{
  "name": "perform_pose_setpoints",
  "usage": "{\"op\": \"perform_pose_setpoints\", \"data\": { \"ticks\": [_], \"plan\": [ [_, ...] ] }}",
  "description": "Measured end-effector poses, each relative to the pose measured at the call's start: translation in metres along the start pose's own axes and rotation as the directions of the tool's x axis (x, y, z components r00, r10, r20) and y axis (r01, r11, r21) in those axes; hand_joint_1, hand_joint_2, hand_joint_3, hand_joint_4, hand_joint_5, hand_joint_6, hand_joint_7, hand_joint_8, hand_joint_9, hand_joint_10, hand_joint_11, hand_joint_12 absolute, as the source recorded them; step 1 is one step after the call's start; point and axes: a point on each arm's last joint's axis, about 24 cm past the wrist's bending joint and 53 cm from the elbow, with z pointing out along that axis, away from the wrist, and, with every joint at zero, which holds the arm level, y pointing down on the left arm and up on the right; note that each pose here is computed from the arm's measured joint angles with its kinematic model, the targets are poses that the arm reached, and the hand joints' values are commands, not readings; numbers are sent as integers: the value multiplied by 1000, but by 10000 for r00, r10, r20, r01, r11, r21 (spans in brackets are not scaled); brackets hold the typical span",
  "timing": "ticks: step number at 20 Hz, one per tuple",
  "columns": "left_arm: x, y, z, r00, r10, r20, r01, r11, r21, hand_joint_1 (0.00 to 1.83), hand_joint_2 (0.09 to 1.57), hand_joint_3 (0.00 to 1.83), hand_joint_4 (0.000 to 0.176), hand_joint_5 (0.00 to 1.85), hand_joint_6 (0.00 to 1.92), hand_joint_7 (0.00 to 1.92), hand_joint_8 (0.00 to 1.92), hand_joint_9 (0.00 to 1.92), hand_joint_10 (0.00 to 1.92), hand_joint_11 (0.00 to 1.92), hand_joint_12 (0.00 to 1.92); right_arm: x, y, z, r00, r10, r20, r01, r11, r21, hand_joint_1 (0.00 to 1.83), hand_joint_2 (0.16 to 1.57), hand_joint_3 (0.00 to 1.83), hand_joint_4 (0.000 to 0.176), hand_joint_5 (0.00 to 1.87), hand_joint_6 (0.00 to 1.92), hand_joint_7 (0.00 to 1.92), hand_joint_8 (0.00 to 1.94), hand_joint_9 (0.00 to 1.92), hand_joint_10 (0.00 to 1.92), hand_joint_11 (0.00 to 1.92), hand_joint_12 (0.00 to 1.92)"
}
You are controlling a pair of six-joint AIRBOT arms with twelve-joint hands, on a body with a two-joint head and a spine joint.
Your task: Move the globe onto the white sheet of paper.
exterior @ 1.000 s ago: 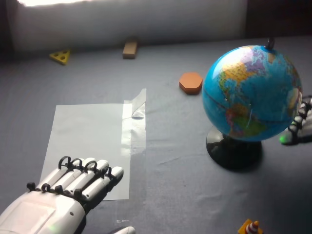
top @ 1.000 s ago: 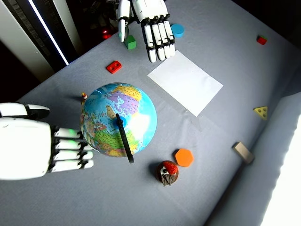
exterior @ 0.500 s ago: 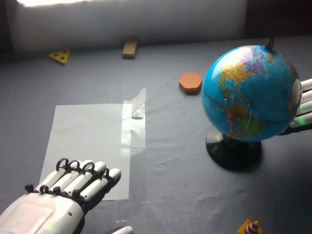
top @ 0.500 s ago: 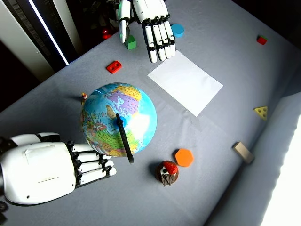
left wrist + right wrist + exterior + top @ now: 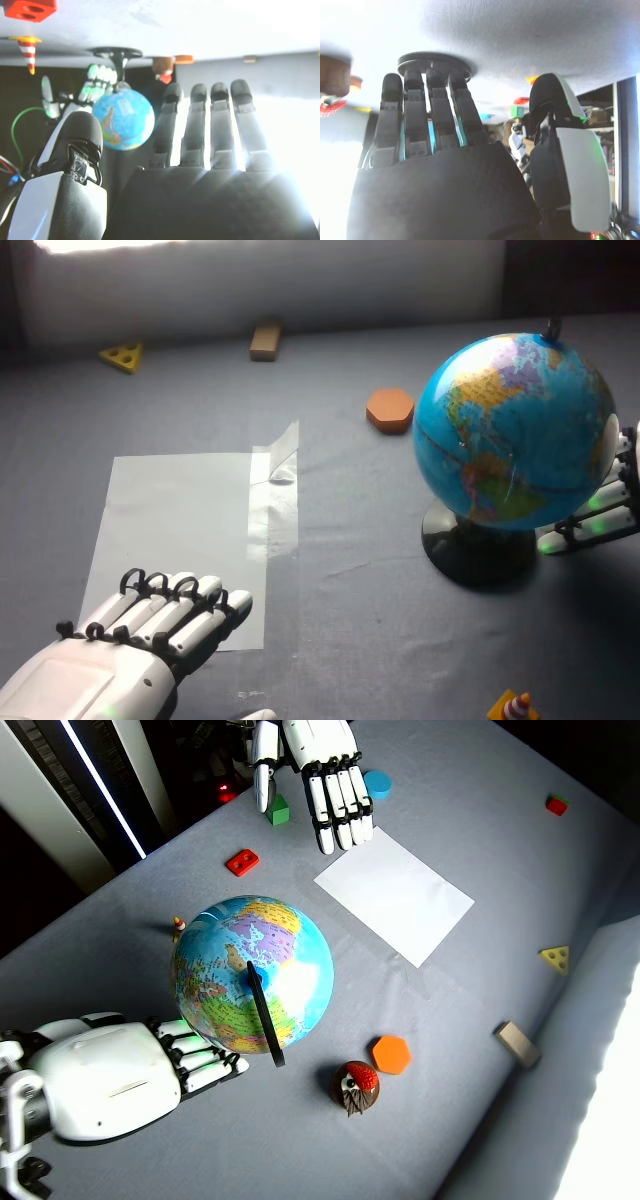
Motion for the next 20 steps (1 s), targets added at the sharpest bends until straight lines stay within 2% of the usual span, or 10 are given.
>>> {"op": "perform_pose_setpoints", "data": {
  "ticks": [7, 8, 9, 10, 11, 12, 16, 20],
  "plan": [
    [-1, 0, 4, 10000, -94, 0, 94, 9999, -67, 0, 1239, 0, 39, 124, 0, 93, 0, 55, 0, 0, 240, -13, 3, 12, 9996, 69, 259, -67, 9999, -75, 45, 1196, 2, 0, 88, 0, 141, 0, 158, 0, 0, 333],
    [-2, -3, 5, 9999, -112, 25, 112, 9999, 18, 0, 1237, 0, 24, 121, 0, 93, 0, 55, 0, 0, 222, -15, 4, 16, 9997, -10, 264, 12, 10000, -84, 42, 1188, 0, 0, 86, 0, 141, 0, 156, 0, 0, 311],
    [-1, -4, 5, 9999, -123, 8, 123, 9999, 54, 0, 1237, 0, 24, 121, 0, 93, 0, 55, 0, 0, 222, -17, 4, 18, 9996, -43, 272, 46, 10000, -82, 42, 1188, 0, 0, 86, 0, 141, 0, 156, 0, 0, 311],
    [-1, -5, 5, 9999, -118, -24, 118, 9999, 77, 0, 1234, 0, 10, 120, 0, 91, 0, 52, 0, 0, 215, -17, 4, 20, 9996, -59, 258, 60, 10000, -57, 41, 1182, 0, 0, 77, 3, 141, 0, 156, 0, 0, 263],
    [0, -5, 5, 9999, -115, -60, 116, 9999, 76, 0, 1234, 0, 10, 120, 0, 91, 0, 52, 0, 0, 215, -16, 4, 22, 9997, -91, 231, 92, 9999, -41, 41, 1182, 0, 0, 77, 3, 141, 0, 156, 0, 0, 263],
    [1, -4, 5, 9999, -118, -87, 119, 9999, 59, 0, 1234, 0, 1, 119, 0, 88, 0, 50, 0, 0, 197, -16, 4, 24, 9997, -116, 202, 117, 9999, -49, 40, 1181, 0, 0, 75, 4, 140, 0, 156, 0, 0, 251],
    [2, -4, 5, 9999, -114, -112, 115, 9999, 60, 0, 1232, 0, 0, 119, 0, 87, 0, 43, 0, 0, 166, -21, 4, 34, 9995, 13, 306, -10, 10000, -91, 39, 1181, 0, 0, 81, 7, 142, 0, 156, 0, 0, 248],
    [4, 0, 7, 9999, -69, -126, 69, 10000, -31, 0, 1232, 0, 0, 116, 0, 86, 0, 42, 1, 0, 156, -30, 11, 44, 9989, -155, 440, 165, 9996, -233, 38, 1181, 0, 0, 93, 11, 150, 4, 155, 0, 0, 245]
  ]
}}
